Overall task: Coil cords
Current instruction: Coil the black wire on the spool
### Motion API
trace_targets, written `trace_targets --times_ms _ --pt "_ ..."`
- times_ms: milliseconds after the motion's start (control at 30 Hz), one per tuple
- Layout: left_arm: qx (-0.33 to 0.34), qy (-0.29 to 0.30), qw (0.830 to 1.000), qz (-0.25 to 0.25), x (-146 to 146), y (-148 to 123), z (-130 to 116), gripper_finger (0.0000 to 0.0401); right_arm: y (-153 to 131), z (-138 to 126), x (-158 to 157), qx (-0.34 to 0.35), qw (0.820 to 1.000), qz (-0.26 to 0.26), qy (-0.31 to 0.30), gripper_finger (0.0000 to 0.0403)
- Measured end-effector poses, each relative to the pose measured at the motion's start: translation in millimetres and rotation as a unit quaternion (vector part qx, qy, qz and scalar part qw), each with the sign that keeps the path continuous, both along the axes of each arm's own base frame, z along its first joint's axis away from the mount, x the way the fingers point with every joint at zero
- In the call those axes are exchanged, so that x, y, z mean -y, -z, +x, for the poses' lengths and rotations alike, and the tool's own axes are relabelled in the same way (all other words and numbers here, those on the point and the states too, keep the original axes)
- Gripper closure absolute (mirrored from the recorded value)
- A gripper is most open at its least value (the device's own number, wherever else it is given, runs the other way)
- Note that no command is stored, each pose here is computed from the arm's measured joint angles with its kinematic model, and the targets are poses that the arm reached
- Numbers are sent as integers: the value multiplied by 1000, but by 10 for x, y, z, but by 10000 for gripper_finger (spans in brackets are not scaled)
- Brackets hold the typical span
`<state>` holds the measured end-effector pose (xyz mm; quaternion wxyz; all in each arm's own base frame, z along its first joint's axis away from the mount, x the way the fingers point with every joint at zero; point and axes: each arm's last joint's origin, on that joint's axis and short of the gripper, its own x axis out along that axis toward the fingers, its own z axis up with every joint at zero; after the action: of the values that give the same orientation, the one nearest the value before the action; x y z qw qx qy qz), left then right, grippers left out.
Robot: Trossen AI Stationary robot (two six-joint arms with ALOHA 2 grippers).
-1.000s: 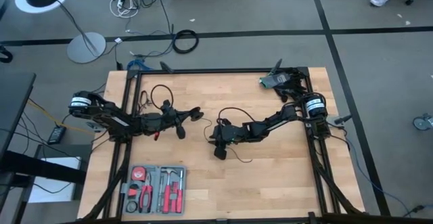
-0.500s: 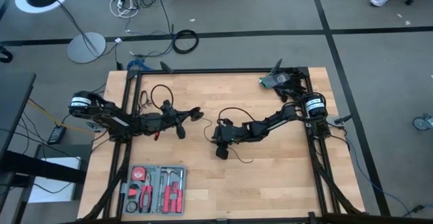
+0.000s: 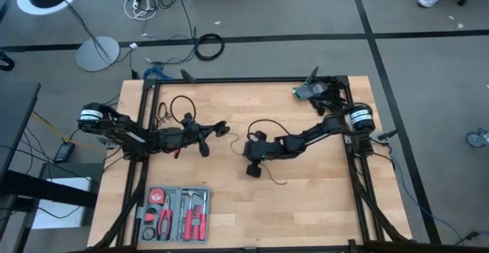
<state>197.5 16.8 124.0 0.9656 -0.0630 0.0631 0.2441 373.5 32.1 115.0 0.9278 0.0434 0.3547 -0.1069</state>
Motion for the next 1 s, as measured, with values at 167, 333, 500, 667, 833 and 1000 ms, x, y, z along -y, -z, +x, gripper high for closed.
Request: trace_targets --times_ms 167,333,500,667,833,1000 --pt "3 18 1000 -12 10 4 5 401 -296 -198 112 -40 994 -56 88 401" --pt "4 75 997 -21 41 -3 28 401 -588 -256 268 -4 989 -79 128 402" --pt "-18 90 995 -26 48 -13 118 401 -752 -244 442 37 985 -86 144 402" --pt "-84 61 994 -27 30 14 235 401 -955 -95 452 84 988 -82 102 402" --pt "-96 28 995 -22 12 0 272 401 -1102 6 396 98 987 -103 77 403" --pt "-106 21 993 -39 11 33 257 401 -1269 70 338 112 981 -141 67 403"
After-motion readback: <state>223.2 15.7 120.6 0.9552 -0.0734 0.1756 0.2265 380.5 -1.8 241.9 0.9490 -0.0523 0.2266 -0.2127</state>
